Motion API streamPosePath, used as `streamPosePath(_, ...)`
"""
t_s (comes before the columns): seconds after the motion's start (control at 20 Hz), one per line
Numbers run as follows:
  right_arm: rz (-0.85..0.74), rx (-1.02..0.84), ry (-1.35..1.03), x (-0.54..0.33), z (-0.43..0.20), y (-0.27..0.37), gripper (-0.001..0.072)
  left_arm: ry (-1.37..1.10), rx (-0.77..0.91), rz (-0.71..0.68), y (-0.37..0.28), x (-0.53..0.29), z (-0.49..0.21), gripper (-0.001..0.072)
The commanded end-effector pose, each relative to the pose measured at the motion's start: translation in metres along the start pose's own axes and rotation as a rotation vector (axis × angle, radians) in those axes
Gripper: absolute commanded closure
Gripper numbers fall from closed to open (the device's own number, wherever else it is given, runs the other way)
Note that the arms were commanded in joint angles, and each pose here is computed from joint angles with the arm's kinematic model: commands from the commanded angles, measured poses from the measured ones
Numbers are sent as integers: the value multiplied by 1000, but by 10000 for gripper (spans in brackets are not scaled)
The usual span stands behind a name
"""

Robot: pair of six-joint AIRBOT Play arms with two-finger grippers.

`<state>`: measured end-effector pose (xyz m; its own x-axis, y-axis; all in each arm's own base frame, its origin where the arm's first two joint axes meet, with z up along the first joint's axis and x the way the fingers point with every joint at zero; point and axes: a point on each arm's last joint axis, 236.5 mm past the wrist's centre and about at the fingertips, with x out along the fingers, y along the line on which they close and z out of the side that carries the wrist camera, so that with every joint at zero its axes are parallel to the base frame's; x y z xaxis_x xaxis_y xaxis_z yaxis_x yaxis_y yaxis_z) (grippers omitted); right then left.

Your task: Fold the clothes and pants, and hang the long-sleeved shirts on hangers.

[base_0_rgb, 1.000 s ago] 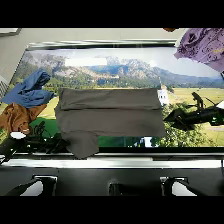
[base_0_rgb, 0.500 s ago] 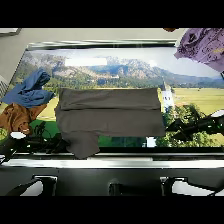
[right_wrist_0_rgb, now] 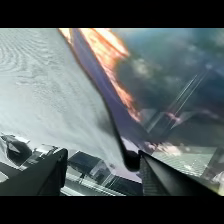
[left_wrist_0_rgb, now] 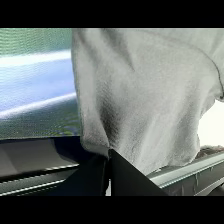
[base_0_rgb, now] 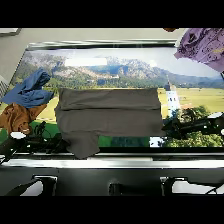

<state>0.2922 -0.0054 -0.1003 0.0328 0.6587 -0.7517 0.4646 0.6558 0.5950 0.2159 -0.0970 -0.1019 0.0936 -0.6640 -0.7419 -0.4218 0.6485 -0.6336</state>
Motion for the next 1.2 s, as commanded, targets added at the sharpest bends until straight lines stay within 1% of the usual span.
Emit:
streamPosePath(0.0,-35,-44,50,12,-9,2,190,-1,0,1,0,0,1,690)
streamPosePath(0.05,-70,-69,72,18,-13,2,192,-1,0,0,0,0,1,690)
streamPosePath(0.1,-100,-73,75,22,-13,1,266,-1,0,0,0,0,1,690)
streamPosePath(0.2,-117,-79,68,27,-12,4,360,-1,1,1,0,0,0,690)
streamPosePath(0.25,-113,-74,65,27,-11,5,481,-1,0,1,0,0,0,690)
streamPosePath(0.35,-113,-78,83,27,-15,5,565,-1,1,0,0,0,1,690)
streamPosePath(0.4,-110,-81,100,26,-19,6,660,-2,-2,-3,-1,-2,1,691)
streamPosePath(0.45,-107,-82,114,25,-23,7,677,-5,-6,-9,-1,-4,2,692)
streamPosePath(0.55,-118,-93,128,18,-31,9,678,-11,-14,-24,-2,-14,0,693)
streamPosePath(0.6,-138,-96,124,12,-34,9,679,-14,-24,-4,2,-21,-3,693)
streamPosePath(0.75,-243,-105,73,-15,-42,3,679,-51,-21,131,25,-49,-17,694)
streamPosePath(0.8,-256,-106,49,-22,-44,6,679,-67,1,145,24,-57,-23,694)
streamPosePath(0.9,-258,-115,0,-34,-46,16,679,-109,55,146,14,-69,-31,694)
streamPosePath(1.0,-255,-112,-12,-39,-50,21,679,-147,71,139,6,-75,-34,694)
streamPosePath(1.15,-162,-120,-42,-36,-46,44,679,-199,98,93,-12,-78,-21,695)
